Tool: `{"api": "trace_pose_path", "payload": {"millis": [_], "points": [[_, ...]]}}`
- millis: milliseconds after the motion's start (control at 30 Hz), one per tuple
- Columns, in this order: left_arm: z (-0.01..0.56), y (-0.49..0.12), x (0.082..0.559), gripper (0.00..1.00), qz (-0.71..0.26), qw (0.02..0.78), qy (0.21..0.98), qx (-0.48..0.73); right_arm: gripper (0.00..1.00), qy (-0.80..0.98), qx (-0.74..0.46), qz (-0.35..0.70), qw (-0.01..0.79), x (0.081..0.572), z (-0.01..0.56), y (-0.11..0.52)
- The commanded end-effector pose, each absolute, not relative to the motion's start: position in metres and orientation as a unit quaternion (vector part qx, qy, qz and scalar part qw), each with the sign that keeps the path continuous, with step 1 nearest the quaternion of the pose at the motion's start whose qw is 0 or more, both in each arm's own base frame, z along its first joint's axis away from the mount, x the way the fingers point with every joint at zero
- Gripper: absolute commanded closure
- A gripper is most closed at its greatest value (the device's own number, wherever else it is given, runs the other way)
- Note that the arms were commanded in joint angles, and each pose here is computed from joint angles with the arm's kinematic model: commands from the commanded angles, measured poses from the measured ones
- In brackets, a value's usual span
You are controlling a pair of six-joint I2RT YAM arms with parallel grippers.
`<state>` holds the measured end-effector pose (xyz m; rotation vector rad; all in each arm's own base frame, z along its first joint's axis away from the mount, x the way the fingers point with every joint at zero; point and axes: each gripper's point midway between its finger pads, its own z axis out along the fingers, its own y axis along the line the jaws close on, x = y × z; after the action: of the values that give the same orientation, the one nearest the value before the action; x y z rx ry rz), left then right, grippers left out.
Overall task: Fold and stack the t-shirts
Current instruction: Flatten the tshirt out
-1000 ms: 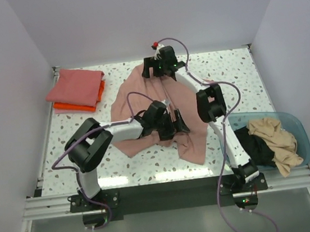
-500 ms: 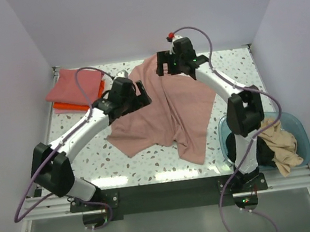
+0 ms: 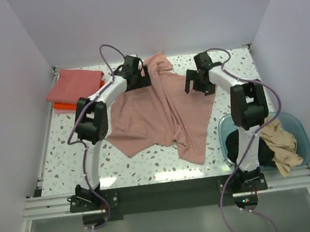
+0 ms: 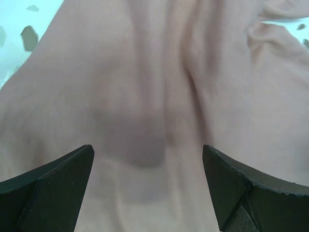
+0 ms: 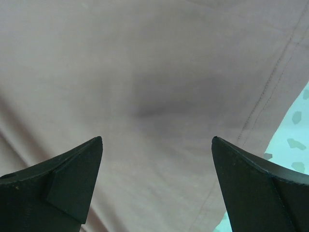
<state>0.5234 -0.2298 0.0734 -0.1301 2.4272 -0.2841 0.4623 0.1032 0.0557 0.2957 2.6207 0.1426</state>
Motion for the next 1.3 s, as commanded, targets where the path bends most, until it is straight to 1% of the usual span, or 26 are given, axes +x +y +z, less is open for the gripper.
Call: {"api": "trace_pose_path", "payload": {"millis": [0,33,100,167,200,233,267,333,400,433,467,500,533,600,733,800,833,867,933,967,1067,1100,1133,1200,1233,1267], "points": [[0.051,-0.212,0.541,0.0,-0.06,0.327,0.943,-0.029,0.01,0.969,0.11,0.014,0.219,0.46,0.048,0.091],[0.046,-0.206,0.545,0.0,-0.054,0.325,0.944,-0.035,0.01,0.969,0.112,0.012,0.22,0.466,0.049,0.088],[0.032,-0.194,0.546,0.0,-0.036,0.317,0.947,-0.044,0.01,0.974,0.115,-0.006,0.197,0.465,0.03,0.076],[0.021,-0.176,0.543,0.0,-0.018,0.31,0.949,-0.06,0.01,0.975,0.111,-0.014,0.195,0.473,0.026,0.07],[0.017,-0.17,0.541,0.0,-0.015,0.304,0.95,-0.064,0.01,0.976,0.11,-0.024,0.185,0.475,0.014,0.065],[0.008,-0.159,0.536,0.0,-0.008,0.293,0.953,-0.073,0.01,0.975,0.107,-0.027,0.194,0.485,0.018,0.063],[0.009,-0.156,0.533,0.0,-0.009,0.291,0.954,-0.077,0.02,0.977,0.105,-0.032,0.185,0.485,0.014,0.06],[-0.005,-0.149,0.516,0.0,-0.009,0.265,0.961,-0.08,0.01,0.978,0.105,-0.034,0.18,0.492,0.003,0.057],[-0.001,-0.148,0.506,0.0,-0.017,0.27,0.959,-0.088,0.01,0.976,0.101,-0.035,0.187,0.501,-0.002,0.053],[-0.014,-0.143,0.494,0.0,-0.011,0.26,0.961,-0.093,0.01,0.976,0.101,-0.031,0.188,0.51,-0.008,0.053],[-0.009,-0.139,0.491,0.0,-0.007,0.266,0.958,-0.106,0.01,0.978,0.096,-0.03,0.185,0.513,-0.011,0.052],[-0.013,-0.135,0.483,0.0,0.001,0.256,0.96,-0.114,0.02,0.978,0.097,-0.028,0.183,0.519,-0.012,0.048],[-0.018,-0.129,0.474,0.0,0.01,0.244,0.962,-0.121,0.01,0.977,0.093,-0.023,0.19,0.534,-0.015,0.049],[-0.019,-0.123,0.464,0.0,0.021,0.234,0.962,-0.141,0.02,0.98,0.077,-0.027,0.184,0.541,-0.019,0.047],[-0.03,-0.119,0.436,0.0,0.016,0.214,0.962,-0.171,0.01,0.969,0.047,0.0,0.243,0.583,-0.011,0.058],[-0.028,-0.122,0.432,0.0,0.005,0.214,0.96,-0.181,0.01,0.963,0.035,-0.008,0.266,0.598,-0.012,0.055],[-0.028,-0.121,0.429,0.0,0.009,0.206,0.961,-0.185,0.01,0.96,0.035,-0.008,0.279,0.604,-0.008,0.054],[-0.027,-0.116,0.427,0.0,0.023,0.204,0.958,-0.198,0.01,0.951,0.029,-0.006,0.309,0.617,0.002,0.056],[-0.023,-0.112,0.425,0.0,0.036,0.201,0.956,-0.209,0.01,0.943,0.016,0.009,0.332,0.626,0.004,0.062],[-0.02,-0.108,0.427,0.0,0.046,0.208,0.952,-0.221,0.01,0.931,0.012,0.016,0.363,0.64,0.013,0.065],[-0.016,-0.112,0.443,0.0,0.041,0.222,0.948,-0.224,0.01,0.918,0.008,0.033,0.394,0.657,0.017,0.071],[-0.016,-0.111,0.447,0.0,0.044,0.221,0.948,-0.224,0.01,0.918,0.01,0.035,0.394,0.66,0.008,0.072],[-0.007,-0.114,0.462,0.0,0.038,0.234,0.944,-0.228,0.01,0.911,0.007,0.044,0.411,0.671,0.017,0.075],[-0.017,-0.112,0.47,0.0,0.048,0.224,0.946,-0.229,0.01,0.906,0.007,0.046,0.422,0.678,0.021,0.075],[-0.006,-0.113,0.487,0.0,0.039,0.239,0.942,-0.234,0.01,0.902,0.012,0.04,0.43,0.682,0.023,0.072],[-0.013,-0.111,0.49,0.0,0.044,0.234,0.943,-0.233,0.01,0.894,0.017,0.039,0.446,0.688,0.029,0.071]]}}
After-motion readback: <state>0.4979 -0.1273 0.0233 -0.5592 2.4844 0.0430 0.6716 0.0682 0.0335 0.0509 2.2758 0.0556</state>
